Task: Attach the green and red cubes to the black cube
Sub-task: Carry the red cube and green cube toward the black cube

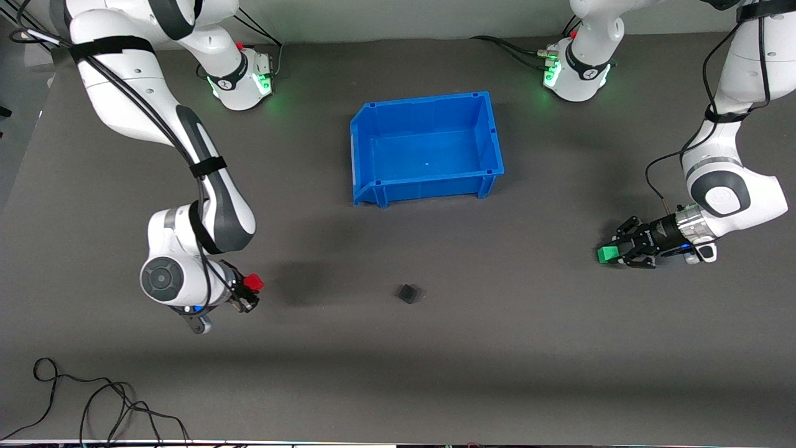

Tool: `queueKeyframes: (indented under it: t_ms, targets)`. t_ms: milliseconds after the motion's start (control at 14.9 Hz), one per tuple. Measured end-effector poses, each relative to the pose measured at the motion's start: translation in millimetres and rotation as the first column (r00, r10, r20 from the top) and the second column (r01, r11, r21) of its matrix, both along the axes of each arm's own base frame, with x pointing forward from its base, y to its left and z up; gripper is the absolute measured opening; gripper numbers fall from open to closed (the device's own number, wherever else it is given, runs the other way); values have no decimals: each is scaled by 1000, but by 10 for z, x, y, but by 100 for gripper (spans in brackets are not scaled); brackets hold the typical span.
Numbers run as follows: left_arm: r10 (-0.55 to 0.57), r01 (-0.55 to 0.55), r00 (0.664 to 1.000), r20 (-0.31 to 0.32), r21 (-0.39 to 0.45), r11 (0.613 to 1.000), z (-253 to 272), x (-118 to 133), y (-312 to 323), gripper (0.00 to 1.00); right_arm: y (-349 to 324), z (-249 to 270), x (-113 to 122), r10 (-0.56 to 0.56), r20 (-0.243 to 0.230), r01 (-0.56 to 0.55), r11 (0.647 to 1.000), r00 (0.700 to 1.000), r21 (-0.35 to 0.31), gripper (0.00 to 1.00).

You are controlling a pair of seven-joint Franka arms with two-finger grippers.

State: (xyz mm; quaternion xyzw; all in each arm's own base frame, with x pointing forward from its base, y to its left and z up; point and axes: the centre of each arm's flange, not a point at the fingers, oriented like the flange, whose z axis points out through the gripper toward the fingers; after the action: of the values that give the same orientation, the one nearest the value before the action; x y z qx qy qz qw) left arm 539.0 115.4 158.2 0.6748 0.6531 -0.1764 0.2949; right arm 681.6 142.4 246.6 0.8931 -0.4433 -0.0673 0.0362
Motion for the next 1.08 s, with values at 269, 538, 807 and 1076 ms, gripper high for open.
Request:
queueKeyframes:
  t_ms: [269, 538, 807, 1076]
  targets:
    - [1, -1, 1000, 2, 0, 1000, 1, 10, 2, 37, 558, 80, -43, -21, 22, 21, 1000, 1000, 9, 39]
    - [21, -21, 999, 25, 6, 1000, 202, 224, 2, 37, 1359, 28, -136, -58, 50, 58, 998, 997, 0, 39]
    - [51, -51, 999, 0, 6, 999, 661, 732, -588, 37, 1659, -271, 83, -189, 85, 187, 982, 978, 25, 39]
    - [-1, 1, 1000, -11, -7, 1000, 921, 968, -1477, 37, 2128, -474, 49, -284, 114, 274, 957, 952, 93, 39]
